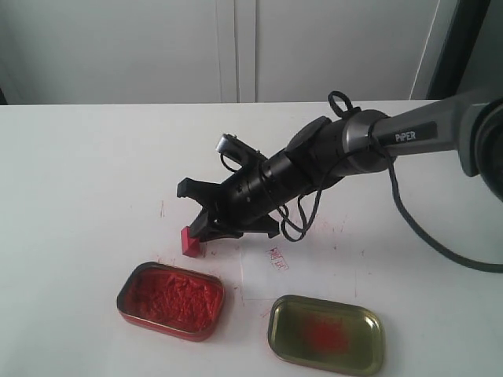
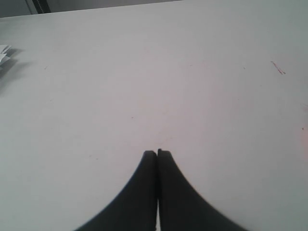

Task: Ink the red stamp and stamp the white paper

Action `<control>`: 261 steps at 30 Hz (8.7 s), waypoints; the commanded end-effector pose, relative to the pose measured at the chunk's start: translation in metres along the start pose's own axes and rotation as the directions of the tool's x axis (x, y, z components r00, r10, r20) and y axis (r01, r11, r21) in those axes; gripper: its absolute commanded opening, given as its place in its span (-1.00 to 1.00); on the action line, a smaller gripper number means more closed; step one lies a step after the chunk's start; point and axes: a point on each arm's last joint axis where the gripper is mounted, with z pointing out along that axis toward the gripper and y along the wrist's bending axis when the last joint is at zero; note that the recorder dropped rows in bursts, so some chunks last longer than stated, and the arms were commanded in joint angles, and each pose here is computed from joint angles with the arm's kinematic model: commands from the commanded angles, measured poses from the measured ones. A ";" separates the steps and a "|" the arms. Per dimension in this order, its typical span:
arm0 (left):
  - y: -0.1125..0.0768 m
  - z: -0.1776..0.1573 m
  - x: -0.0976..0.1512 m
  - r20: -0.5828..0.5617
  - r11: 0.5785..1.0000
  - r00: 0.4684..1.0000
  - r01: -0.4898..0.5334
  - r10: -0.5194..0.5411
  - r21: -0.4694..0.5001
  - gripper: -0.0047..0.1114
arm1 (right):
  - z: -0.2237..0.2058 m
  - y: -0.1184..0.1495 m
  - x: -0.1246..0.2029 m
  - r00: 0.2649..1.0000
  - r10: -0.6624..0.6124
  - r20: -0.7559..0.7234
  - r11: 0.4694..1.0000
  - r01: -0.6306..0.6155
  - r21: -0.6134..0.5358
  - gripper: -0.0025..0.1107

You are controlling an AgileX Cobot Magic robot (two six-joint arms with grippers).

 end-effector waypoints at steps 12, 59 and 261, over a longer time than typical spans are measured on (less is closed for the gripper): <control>-0.001 0.000 0.000 0.001 1.000 1.000 0.007 -0.007 0.008 -0.92 | 0.005 -0.004 -0.002 0.999 0.029 0.030 1.000 -0.029 0.011 -0.49; -0.001 0.000 0.000 0.001 1.000 1.000 0.007 -0.007 0.008 -0.92 | -0.074 0.030 0.005 0.921 -0.374 -0.108 0.892 0.389 0.231 -0.96; -0.001 0.000 0.000 0.001 1.000 1.000 0.007 -0.007 0.008 -0.92 | -0.373 0.020 0.263 0.213 -0.638 0.740 0.755 -0.014 0.655 -0.96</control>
